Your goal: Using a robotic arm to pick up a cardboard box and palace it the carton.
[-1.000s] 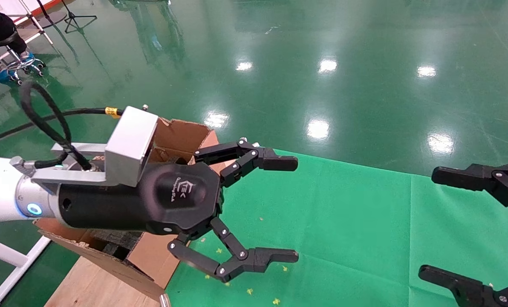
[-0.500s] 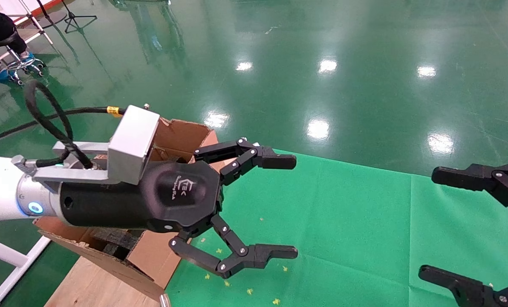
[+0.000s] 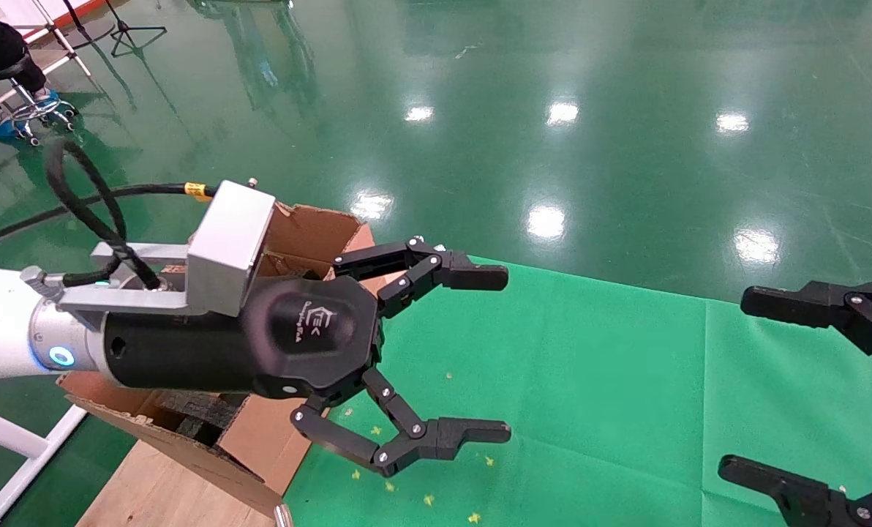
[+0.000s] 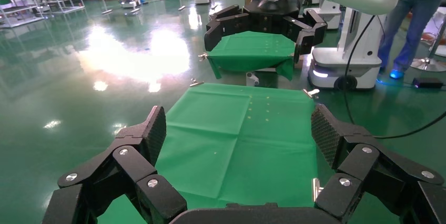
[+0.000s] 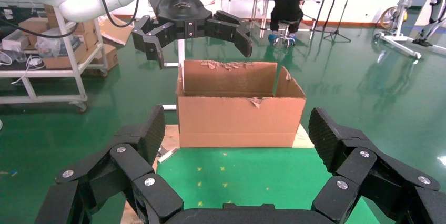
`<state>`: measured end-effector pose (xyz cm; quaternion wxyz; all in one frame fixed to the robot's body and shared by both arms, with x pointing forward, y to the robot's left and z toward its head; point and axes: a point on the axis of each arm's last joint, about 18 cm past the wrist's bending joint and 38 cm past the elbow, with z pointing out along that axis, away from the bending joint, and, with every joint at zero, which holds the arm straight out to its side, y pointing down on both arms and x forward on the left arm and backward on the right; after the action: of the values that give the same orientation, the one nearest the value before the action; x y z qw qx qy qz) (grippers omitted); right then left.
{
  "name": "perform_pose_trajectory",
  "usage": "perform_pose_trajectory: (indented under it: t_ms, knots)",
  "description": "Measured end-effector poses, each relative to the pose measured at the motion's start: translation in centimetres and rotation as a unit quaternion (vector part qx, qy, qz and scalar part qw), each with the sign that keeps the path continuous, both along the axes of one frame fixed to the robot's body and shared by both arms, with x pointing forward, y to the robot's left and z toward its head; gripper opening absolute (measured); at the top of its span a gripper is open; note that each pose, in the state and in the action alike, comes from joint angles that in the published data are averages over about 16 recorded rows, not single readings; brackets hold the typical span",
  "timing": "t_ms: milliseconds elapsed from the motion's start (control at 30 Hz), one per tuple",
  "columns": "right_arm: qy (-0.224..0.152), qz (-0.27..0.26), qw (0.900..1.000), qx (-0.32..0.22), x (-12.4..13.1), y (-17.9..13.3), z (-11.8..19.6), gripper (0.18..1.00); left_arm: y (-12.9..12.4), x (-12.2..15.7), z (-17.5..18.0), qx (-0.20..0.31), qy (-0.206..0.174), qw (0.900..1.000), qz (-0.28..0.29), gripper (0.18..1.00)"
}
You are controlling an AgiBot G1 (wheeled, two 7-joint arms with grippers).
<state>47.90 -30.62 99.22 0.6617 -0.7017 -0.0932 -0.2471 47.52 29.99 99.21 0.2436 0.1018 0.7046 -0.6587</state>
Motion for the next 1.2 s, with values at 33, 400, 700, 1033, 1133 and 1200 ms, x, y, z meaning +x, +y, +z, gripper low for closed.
perform_pose_trajectory:
  t_ms: [33,400,700,1033,1133,1200]
  knots:
    - [0.000,0.000,1.000,0.000,0.00,0.00,0.00,1.001,0.00,0.00,0.00,0.000,0.000,1.0000,0.000,1.001]
    - [0.000,0.000,1.000,0.000,0.00,0.00,0.00,1.001,0.01,0.03,0.00,0.000,0.000,1.0000,0.001,1.001]
    - [0.000,0.000,1.000,0.000,0.00,0.00,0.00,1.001,0.02,0.04,0.00,0.000,0.000,1.0000,0.001,1.001]
    - [0.000,0.000,1.000,0.000,0.00,0.00,0.00,1.001,0.02,0.04,0.00,0.000,0.000,1.0000,0.001,1.001]
    - [0.000,0.000,1.000,0.000,0.00,0.00,0.00,1.001,0.02,0.04,0.00,0.000,0.000,1.0000,0.001,1.001]
    - [0.000,0.000,1.000,0.000,0.00,0.00,0.00,1.001,0.02,0.04,0.00,0.000,0.000,1.0000,0.001,1.001]
